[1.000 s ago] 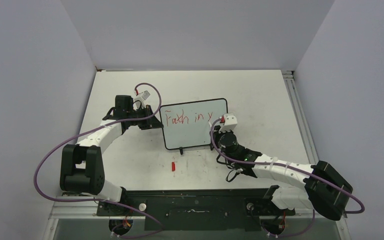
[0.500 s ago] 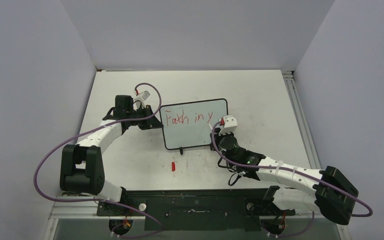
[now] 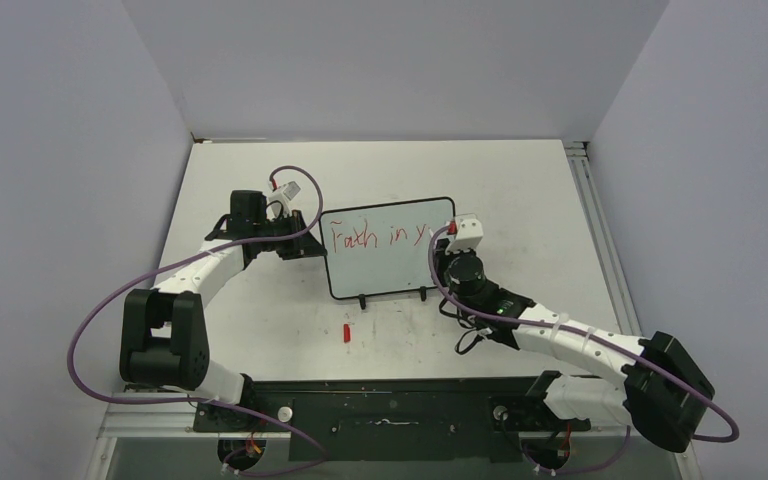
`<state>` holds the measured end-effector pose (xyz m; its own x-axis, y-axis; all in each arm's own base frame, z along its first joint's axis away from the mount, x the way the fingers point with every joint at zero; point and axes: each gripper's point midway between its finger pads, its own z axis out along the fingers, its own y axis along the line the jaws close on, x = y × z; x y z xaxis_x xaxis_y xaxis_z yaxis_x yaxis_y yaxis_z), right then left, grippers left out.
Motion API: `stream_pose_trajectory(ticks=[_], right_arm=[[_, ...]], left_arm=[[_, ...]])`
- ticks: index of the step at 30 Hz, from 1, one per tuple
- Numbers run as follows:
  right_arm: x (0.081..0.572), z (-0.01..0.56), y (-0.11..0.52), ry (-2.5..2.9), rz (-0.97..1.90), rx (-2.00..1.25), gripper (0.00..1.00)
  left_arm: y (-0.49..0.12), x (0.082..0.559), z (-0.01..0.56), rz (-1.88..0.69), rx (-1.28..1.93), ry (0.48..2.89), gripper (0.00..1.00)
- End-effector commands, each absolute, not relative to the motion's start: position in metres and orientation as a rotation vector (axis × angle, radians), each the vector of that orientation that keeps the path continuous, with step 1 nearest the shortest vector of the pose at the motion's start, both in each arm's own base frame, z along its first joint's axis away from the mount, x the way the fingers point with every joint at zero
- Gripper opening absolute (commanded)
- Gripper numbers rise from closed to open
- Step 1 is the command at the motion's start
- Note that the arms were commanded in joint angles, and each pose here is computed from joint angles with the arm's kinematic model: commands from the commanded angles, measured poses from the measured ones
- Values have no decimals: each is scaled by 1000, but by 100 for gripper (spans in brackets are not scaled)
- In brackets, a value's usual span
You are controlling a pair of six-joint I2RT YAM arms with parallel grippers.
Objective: Write a sentence on the whiteboard
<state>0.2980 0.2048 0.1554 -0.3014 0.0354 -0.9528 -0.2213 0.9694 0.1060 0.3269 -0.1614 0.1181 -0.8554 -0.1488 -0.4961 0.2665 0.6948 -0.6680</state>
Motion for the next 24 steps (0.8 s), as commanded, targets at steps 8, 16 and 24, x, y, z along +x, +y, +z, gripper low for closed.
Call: stream_pose_trajectory(ticks=[8,16,24], right_arm=[[316,180,212,1793,289,-110,5],[321,174,213,1803,284,-115,5],[319,169,217,1816,307,-139,5]], left_arm=[[-166,333,140,-1051,146,2314,5],[-166,333,140,-1049,147,2316,5],[-166,333,141,-1049,148,2314,5]])
